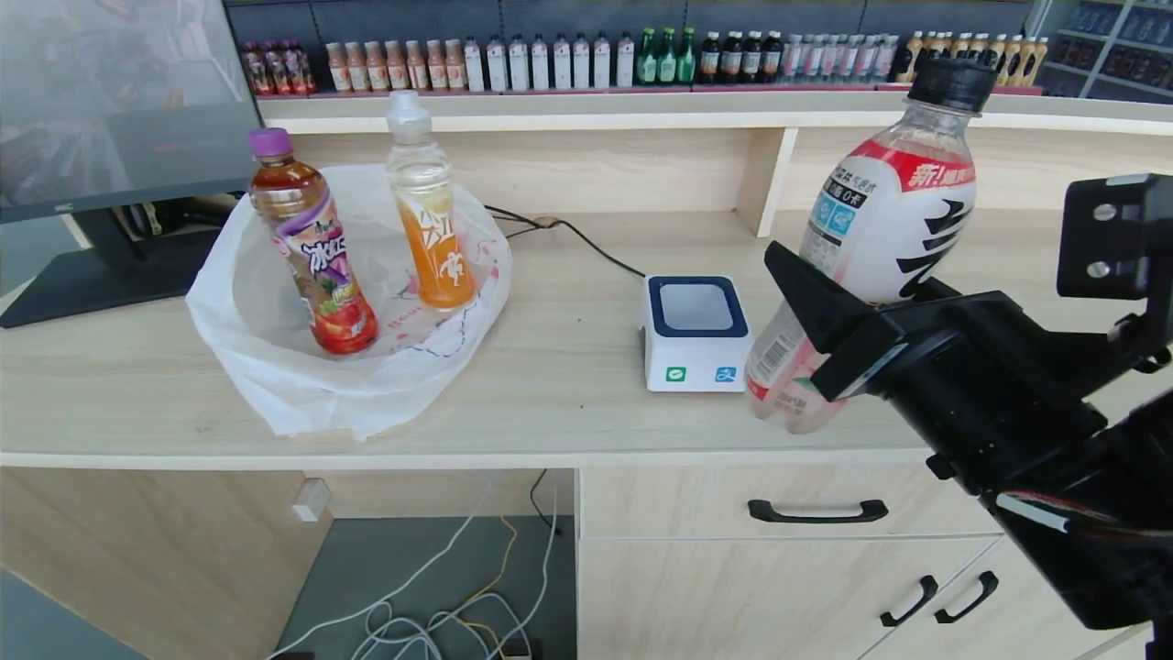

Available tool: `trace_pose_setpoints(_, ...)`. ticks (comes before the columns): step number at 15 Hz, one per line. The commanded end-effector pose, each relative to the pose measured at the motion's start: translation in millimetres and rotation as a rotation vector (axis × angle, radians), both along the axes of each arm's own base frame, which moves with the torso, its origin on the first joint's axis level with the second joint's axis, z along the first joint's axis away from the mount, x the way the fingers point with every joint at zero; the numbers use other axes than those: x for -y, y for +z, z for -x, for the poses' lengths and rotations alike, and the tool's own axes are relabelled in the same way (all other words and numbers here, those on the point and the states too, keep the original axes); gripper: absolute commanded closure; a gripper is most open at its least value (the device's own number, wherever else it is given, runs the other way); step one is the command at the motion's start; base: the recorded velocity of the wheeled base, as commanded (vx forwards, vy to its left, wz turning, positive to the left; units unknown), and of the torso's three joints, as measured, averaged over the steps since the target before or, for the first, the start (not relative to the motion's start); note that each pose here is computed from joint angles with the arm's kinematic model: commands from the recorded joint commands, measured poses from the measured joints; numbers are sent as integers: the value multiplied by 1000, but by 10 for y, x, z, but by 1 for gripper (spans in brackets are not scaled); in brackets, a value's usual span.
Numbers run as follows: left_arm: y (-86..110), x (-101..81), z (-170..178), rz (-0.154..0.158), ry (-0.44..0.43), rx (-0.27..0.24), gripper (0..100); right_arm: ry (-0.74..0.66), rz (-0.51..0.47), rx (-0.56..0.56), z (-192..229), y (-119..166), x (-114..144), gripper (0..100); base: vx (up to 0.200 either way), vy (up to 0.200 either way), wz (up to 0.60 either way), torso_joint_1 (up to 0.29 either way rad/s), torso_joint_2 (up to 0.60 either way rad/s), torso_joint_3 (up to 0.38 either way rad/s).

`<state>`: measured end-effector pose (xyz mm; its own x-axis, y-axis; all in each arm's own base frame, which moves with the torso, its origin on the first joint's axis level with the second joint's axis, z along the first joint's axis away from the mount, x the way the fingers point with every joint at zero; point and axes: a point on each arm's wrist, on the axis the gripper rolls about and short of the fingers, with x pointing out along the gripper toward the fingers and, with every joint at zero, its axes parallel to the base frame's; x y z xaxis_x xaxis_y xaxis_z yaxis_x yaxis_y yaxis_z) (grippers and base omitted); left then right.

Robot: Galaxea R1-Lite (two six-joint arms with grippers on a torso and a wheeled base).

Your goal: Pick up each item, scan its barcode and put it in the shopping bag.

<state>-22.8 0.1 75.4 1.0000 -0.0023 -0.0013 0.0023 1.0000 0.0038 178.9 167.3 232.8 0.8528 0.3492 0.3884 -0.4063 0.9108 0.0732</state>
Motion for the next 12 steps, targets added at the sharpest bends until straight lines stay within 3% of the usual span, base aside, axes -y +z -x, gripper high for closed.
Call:
trace_pose_setpoints(1,1,0,0,1,1,1,0,-17,26,24,-34,32,-31,100,0,0,0,0,0,0)
trace_pose_setpoints(4,1,0,0,1,1,1,0,-67,82,113,-145,230,-142,100,0,0,0,0,0,0)
trace_pose_setpoints(12,1,0,0,1,1,1,0,-134,281,205,-348,507,-497,100,0,0,0,0,0,0)
